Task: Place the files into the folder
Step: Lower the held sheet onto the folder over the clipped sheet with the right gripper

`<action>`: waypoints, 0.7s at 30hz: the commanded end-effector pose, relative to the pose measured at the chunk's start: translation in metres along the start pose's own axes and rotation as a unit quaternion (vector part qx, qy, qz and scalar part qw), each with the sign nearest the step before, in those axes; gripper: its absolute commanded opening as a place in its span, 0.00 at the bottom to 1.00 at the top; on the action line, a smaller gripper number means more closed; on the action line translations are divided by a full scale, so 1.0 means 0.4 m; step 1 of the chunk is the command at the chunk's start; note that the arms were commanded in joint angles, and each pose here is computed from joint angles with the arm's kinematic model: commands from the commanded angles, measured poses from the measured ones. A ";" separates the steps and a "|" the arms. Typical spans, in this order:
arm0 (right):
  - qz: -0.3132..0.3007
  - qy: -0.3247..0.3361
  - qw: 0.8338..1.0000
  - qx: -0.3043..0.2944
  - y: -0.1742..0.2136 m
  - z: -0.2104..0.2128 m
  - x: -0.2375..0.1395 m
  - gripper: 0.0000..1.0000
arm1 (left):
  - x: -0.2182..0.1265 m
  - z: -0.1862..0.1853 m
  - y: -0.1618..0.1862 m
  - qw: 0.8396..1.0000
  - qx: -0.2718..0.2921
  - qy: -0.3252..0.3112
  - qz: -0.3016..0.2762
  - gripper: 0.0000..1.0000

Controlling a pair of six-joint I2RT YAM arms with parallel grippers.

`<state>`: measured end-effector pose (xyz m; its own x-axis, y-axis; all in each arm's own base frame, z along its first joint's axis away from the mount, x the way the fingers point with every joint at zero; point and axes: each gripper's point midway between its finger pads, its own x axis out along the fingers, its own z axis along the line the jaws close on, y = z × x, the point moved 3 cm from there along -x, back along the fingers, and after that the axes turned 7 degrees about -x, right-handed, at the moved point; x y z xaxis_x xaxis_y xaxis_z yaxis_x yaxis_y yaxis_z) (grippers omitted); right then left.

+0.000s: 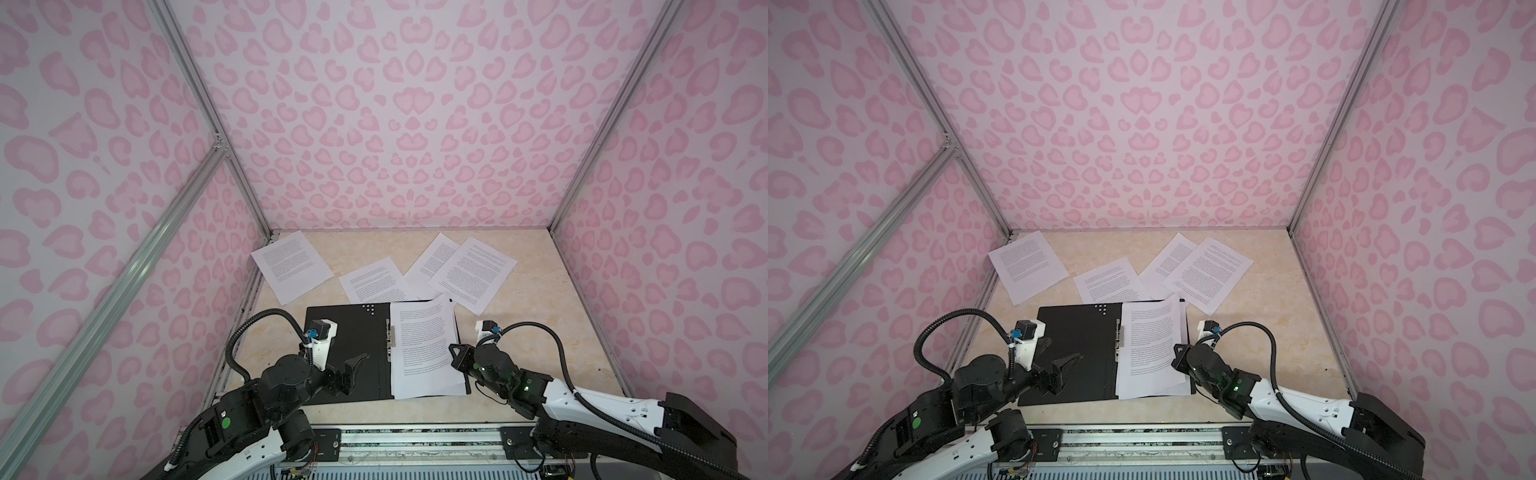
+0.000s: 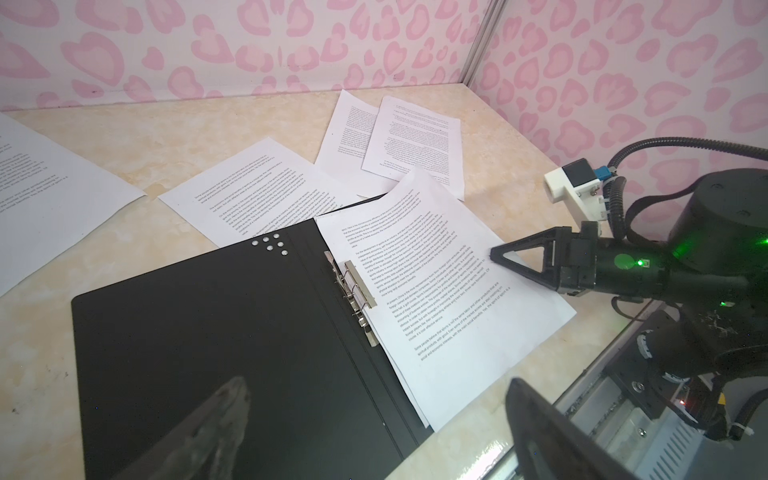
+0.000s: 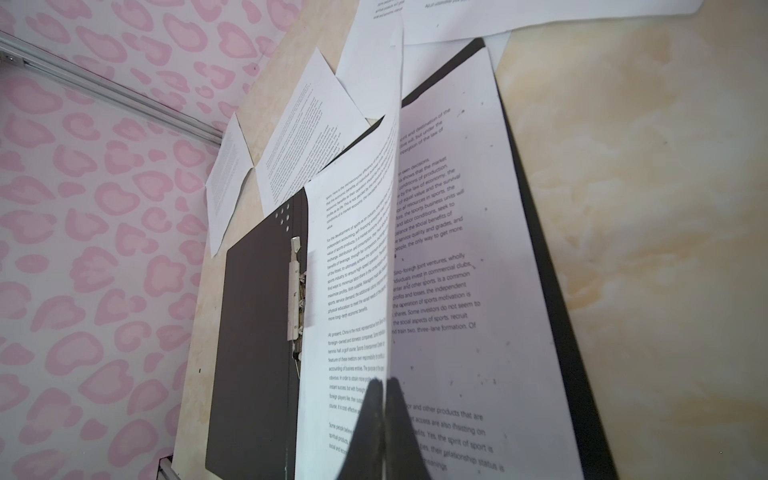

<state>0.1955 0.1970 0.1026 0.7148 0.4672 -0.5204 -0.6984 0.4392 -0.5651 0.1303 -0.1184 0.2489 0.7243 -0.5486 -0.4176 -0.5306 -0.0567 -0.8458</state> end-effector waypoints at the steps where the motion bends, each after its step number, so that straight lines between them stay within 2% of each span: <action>1: -0.024 0.004 1.000 0.010 -0.018 0.003 0.000 0.00 | 0.002 -0.003 -0.010 1.000 -0.001 0.001 -0.009 0.97; 21: -0.001 -0.006 1.000 0.004 0.003 0.025 0.023 0.00 | 0.001 -0.002 -0.010 1.000 -0.002 0.001 -0.010 0.97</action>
<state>0.1990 0.2058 0.0997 0.7118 0.4631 -0.5281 -0.7020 0.4457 -0.5554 0.1303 -0.1184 0.2489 0.7243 -0.5486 -0.4176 -0.5306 -0.0567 -0.8458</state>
